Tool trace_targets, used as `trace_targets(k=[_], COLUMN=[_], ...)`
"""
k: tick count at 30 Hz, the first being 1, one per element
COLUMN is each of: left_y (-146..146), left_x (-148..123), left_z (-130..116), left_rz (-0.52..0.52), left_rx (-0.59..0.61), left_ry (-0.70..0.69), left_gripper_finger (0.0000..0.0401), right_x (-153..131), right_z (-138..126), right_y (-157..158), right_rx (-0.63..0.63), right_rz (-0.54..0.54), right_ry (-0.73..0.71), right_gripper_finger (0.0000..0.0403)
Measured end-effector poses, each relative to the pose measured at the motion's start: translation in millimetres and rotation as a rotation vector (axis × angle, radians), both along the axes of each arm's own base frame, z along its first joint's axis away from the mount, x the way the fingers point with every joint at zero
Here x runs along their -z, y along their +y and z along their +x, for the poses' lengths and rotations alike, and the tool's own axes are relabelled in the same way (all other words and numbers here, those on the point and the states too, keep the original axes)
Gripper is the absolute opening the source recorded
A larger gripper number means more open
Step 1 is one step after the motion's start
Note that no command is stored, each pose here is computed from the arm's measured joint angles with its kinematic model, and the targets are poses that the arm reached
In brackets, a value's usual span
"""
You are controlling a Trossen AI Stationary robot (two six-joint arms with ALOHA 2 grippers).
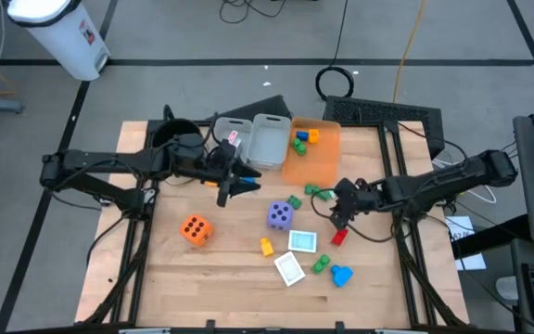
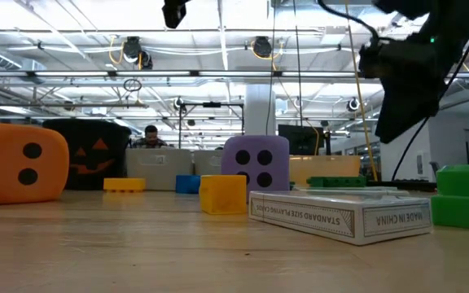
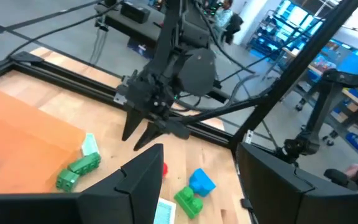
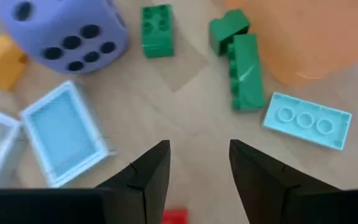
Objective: Pick & Place Toys
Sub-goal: Put the top right green game piece into the orange bin
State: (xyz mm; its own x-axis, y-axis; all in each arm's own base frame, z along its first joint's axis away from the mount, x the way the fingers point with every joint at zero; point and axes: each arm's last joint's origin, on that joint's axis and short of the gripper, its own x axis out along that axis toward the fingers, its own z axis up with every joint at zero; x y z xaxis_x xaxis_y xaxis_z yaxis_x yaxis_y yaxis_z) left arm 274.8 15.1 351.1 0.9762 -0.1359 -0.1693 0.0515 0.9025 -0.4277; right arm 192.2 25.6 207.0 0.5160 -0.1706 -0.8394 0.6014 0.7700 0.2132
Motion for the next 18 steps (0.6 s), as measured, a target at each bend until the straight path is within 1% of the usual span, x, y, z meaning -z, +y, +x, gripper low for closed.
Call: trace_targets(k=[2, 7, 10, 14, 18], left_y=[1, 3, 4, 4, 5], left_x=[0, 1, 1, 1, 1], left_z=[0, 0, 0, 0, 0], left_rz=[0.004, 0.014, 0.012, 0.015, 0.015], left_rx=[-0.02, -0.088, -0.121, -0.145, -0.176], left_ry=[0.005, 0.006, 0.008, 0.008, 0.009], left_gripper_finger=[0.0214, 0.0214, 0.0214, 0.0214, 0.0214], right_x=[4, 8, 13, 21, 30], right_z=[1, 7, 6, 5, 8], right_y=[-5, -17, -23, -30, -35], right_rx=[-0.003, -0.024, -0.027, -0.023, -0.006], right_rz=[-0.016, -0.066, -0.088, -0.11, -0.116], right_ry=[-0.006, -0.079, -0.08, -0.064, -0.066], right_gripper_finger=[0.0172, 0.0204, 0.0219, 0.0228, 0.0226])
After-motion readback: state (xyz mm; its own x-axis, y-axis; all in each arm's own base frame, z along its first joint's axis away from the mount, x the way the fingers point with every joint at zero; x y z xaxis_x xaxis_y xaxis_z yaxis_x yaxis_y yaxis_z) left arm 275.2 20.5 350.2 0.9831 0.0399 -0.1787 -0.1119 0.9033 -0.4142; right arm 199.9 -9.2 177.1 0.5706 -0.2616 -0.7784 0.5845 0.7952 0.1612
